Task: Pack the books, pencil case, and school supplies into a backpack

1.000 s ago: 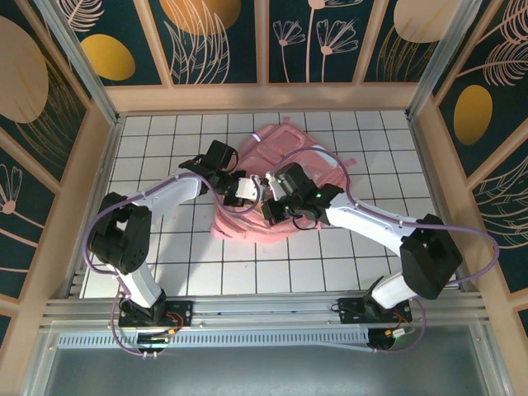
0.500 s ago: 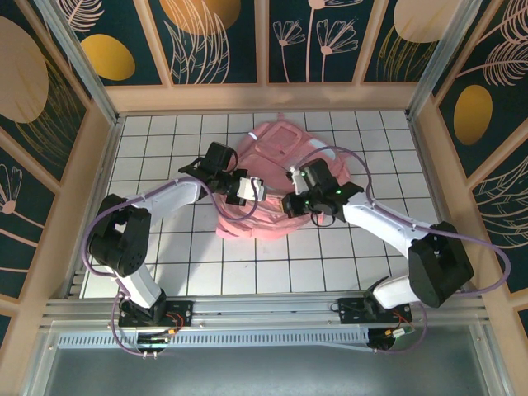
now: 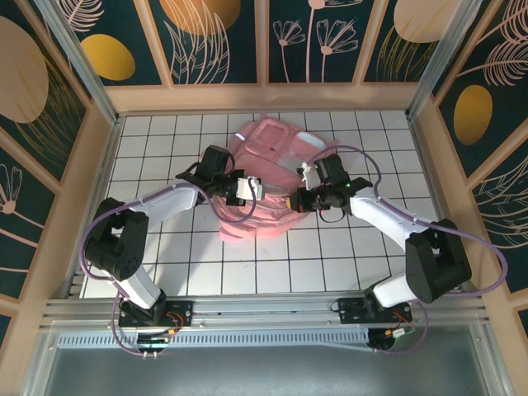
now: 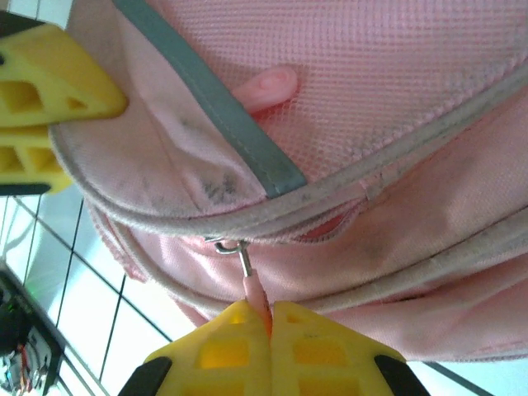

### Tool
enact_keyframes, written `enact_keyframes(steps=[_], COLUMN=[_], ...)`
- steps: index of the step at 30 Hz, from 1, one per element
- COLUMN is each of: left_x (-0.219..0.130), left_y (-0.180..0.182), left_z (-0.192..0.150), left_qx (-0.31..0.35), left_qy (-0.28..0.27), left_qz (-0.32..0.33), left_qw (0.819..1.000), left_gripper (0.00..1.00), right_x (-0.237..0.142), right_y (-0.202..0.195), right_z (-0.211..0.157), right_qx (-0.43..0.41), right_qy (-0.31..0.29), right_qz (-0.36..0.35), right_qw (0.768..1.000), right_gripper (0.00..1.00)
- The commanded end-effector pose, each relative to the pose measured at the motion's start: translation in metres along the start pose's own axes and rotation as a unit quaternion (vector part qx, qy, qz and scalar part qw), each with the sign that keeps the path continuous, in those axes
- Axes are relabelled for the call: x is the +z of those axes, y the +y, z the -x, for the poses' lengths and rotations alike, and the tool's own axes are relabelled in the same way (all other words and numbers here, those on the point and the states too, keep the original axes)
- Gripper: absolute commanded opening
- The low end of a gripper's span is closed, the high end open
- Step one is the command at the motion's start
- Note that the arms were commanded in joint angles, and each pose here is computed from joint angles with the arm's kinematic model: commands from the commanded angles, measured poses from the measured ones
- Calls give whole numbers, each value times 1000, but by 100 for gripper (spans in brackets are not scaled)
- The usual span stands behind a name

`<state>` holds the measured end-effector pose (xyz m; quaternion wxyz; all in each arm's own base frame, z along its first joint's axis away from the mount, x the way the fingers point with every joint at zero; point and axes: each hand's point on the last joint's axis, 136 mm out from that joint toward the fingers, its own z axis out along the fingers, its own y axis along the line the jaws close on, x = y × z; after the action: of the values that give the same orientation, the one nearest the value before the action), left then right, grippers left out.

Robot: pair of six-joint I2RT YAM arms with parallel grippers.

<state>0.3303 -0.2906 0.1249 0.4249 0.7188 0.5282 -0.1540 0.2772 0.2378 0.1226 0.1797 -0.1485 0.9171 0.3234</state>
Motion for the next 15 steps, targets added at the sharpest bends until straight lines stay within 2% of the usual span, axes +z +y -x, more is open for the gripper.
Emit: enact_keyframes(steps=[1,3,5,9,15], left_x=[-27,-28,-29,-27,-25], left_y=[14,14,12,3,-3], left_z=[-9,-5,-6,-15,-18], left_qx=[-49,-47,-43,-39,-33], left_qy=[21,15,15,27,27], left_qz=[23,25,25,24,18], left_qw=[998,998,999,999,999], left_gripper=[0,0,0,0,0], right_x=[-14,-14,-16,-34,-43], right_y=[1,17,-1,-76,-102], right_z=[-27,-30,-27,-27,-12], right_qx=[-19,-33,-8,103,100], right_qy=[46,53,49,47,35], right_qz=[-38,-26,-71,-190,-223], right_qw=[998,998,996,975,969], right_gripper=[0,0,0,0,0])
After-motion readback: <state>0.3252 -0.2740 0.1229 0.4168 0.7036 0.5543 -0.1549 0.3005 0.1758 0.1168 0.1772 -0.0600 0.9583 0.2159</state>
